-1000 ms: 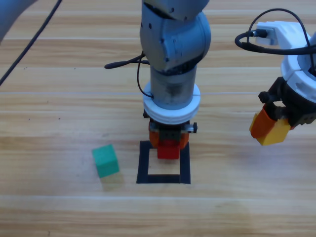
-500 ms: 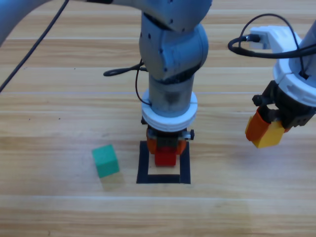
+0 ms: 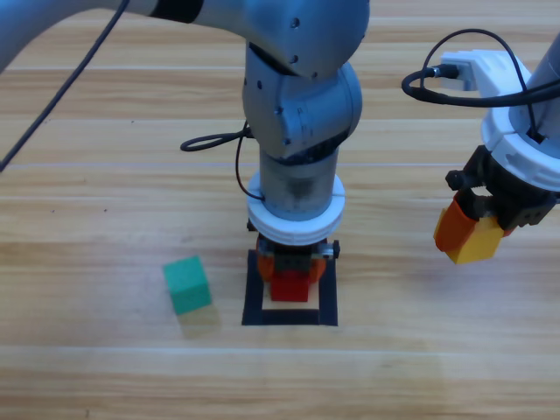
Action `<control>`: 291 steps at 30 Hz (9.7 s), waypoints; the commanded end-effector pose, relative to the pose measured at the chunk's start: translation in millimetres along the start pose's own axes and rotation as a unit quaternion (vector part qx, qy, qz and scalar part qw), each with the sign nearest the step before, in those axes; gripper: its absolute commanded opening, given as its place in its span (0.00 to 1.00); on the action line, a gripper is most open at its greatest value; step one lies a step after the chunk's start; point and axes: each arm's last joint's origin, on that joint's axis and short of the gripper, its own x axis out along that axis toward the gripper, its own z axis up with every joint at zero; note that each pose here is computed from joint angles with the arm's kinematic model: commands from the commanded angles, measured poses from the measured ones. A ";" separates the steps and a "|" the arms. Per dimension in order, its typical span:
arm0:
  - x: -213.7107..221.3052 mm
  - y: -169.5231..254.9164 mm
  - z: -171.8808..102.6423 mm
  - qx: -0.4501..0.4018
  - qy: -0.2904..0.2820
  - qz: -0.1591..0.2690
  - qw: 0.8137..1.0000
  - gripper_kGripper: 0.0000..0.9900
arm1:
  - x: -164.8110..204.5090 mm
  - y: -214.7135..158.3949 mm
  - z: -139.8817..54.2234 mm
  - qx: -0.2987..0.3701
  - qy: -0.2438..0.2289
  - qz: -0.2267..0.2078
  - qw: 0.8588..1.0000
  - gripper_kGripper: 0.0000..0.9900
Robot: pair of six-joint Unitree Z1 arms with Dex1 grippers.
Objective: Stack the blocks in the rectangular block: red at the bottom, yellow in the middle, green on top
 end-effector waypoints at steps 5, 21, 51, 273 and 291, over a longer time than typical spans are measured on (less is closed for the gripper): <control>8.6 -13.1 -14.9 0.007 0.002 0.001 1.000 0.07 | 17.3 -2.2 6.3 0.006 0.026 -0.004 1.000 0.00; 13.5 -15.2 -14.7 0.000 0.001 0.004 1.000 0.43 | 17.3 -1.8 7.8 0.006 0.024 -0.005 1.000 0.00; -197.5 145.1 -52.7 -0.032 -0.215 -0.062 0.974 1.00 | 23.9 65.6 -8.0 0.044 0.014 -0.075 0.996 0.00; -107.3 33.6 -15.6 0.096 -0.042 -0.056 0.993 0.05 | -35.7 13.2 -89.1 -0.003 -0.122 0.003 0.992 1.00; -89.4 5.4 -20.2 0.085 -0.030 -0.032 0.995 0.05 | -33.8 14.1 -86.5 -0.002 -0.121 0.001 0.993 1.00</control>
